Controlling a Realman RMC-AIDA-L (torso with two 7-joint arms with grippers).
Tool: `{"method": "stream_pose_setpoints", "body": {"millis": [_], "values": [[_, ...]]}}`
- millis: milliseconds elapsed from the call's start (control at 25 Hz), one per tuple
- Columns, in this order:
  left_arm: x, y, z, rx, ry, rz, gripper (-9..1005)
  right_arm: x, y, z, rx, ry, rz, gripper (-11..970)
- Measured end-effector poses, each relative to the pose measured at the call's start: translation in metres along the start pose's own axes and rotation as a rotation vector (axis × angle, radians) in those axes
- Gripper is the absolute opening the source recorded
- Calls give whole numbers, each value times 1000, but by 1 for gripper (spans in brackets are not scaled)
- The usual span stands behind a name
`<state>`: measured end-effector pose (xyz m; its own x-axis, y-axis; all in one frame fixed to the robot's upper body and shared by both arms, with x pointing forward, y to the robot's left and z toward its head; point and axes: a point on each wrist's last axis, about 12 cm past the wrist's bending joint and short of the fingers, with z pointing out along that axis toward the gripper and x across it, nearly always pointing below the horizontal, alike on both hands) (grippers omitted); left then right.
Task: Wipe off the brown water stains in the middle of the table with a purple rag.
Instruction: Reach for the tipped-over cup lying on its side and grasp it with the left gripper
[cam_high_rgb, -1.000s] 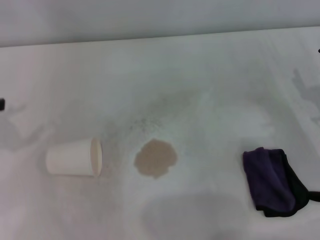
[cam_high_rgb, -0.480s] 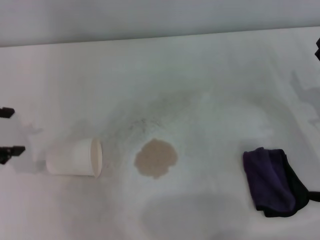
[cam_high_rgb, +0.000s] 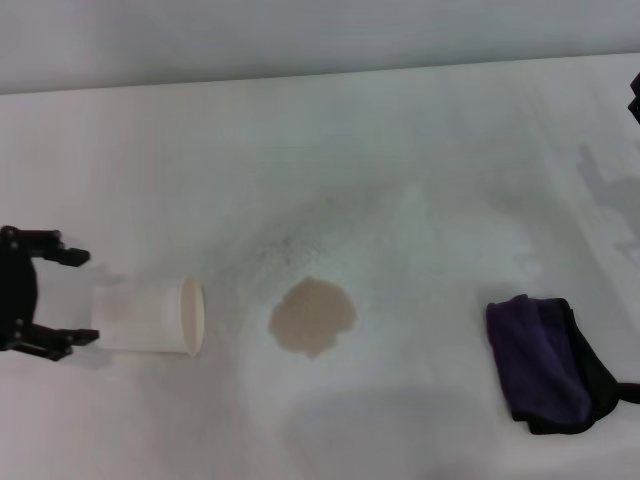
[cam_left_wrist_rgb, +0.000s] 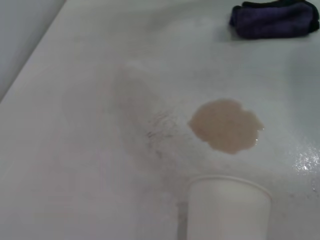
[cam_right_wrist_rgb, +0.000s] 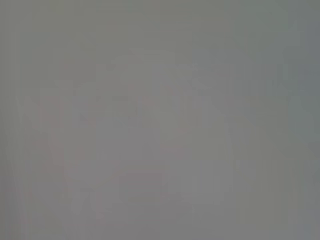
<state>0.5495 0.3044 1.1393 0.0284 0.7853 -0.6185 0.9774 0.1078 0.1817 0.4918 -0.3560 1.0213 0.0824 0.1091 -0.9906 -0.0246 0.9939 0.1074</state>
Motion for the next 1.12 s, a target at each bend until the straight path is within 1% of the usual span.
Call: {"method": "stream_pose_setpoints", "body": {"millis": [200,480,800,1120], "values": [[0,1,13,29,4,15,876,2,0,-4,7,3,9,845],[5,1,28,25,6,32,876,3,0,-4,25,4,21,844],[5,0,45,33,-11,61,875,3,0,-4,25,2,24,843],[8,0,57,35,-18,41,875,4,0,-5,30,9,27,842]]}}
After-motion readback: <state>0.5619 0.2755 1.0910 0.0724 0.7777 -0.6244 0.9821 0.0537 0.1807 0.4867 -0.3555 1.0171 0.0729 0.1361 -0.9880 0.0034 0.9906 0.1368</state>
